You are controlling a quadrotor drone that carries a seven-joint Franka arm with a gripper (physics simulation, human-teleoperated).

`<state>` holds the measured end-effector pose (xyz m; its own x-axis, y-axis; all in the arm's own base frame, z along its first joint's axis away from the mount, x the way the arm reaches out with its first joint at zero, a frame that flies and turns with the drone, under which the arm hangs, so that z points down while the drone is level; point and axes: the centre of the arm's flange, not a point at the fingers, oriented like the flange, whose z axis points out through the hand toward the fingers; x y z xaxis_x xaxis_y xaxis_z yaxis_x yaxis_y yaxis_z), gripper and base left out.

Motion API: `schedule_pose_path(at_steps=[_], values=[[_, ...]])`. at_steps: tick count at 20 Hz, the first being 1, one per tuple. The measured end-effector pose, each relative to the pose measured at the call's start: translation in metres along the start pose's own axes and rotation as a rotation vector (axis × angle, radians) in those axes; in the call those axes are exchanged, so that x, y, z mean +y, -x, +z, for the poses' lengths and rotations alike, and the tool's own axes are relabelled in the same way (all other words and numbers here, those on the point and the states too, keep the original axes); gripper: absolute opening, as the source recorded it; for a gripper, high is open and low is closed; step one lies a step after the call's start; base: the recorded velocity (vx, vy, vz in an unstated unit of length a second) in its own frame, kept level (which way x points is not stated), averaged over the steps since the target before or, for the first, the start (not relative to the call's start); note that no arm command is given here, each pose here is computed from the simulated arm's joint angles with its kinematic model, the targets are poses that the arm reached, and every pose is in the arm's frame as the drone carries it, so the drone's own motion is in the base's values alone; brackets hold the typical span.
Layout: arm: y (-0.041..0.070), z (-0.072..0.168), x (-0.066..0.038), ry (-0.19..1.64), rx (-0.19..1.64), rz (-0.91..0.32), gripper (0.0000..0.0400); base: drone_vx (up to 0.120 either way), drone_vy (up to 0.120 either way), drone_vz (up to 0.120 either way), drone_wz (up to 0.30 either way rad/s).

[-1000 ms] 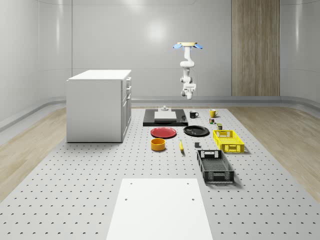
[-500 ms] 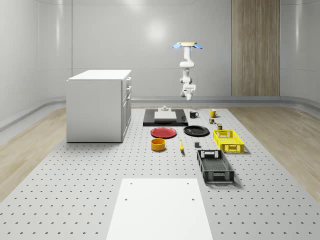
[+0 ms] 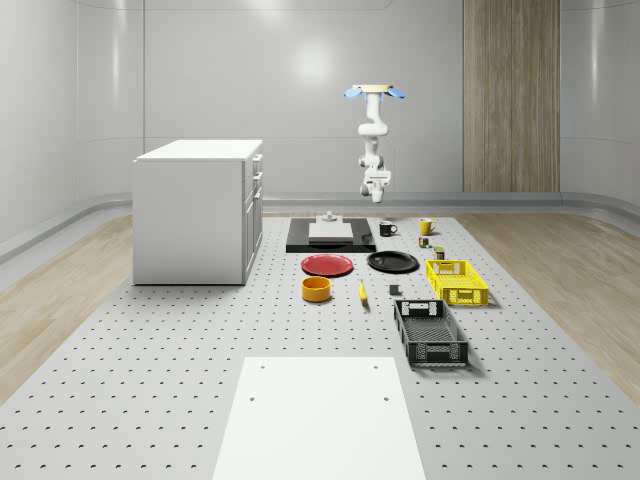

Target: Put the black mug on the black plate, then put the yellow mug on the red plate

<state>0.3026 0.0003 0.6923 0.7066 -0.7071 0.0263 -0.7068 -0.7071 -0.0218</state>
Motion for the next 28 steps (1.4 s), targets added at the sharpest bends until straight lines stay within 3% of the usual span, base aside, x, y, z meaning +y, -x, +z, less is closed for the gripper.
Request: schedule_pose_path(at_steps=[19, 24, 28], values=[[0.006, 0.0, -0.004, 0.044, 0.064, -0.001, 0.04, 0.116, 0.0, 0.0, 0.0], [0.014, 0.002, -0.011, 0.115, 0.141, -0.002, 0.04, 0.104, 0.0, 0.0, 0.0], [0.026, 0.006, -0.023, 0.238, 0.267, -0.004, 0.04, 0.12, 0.0, 0.0, 0.0]])
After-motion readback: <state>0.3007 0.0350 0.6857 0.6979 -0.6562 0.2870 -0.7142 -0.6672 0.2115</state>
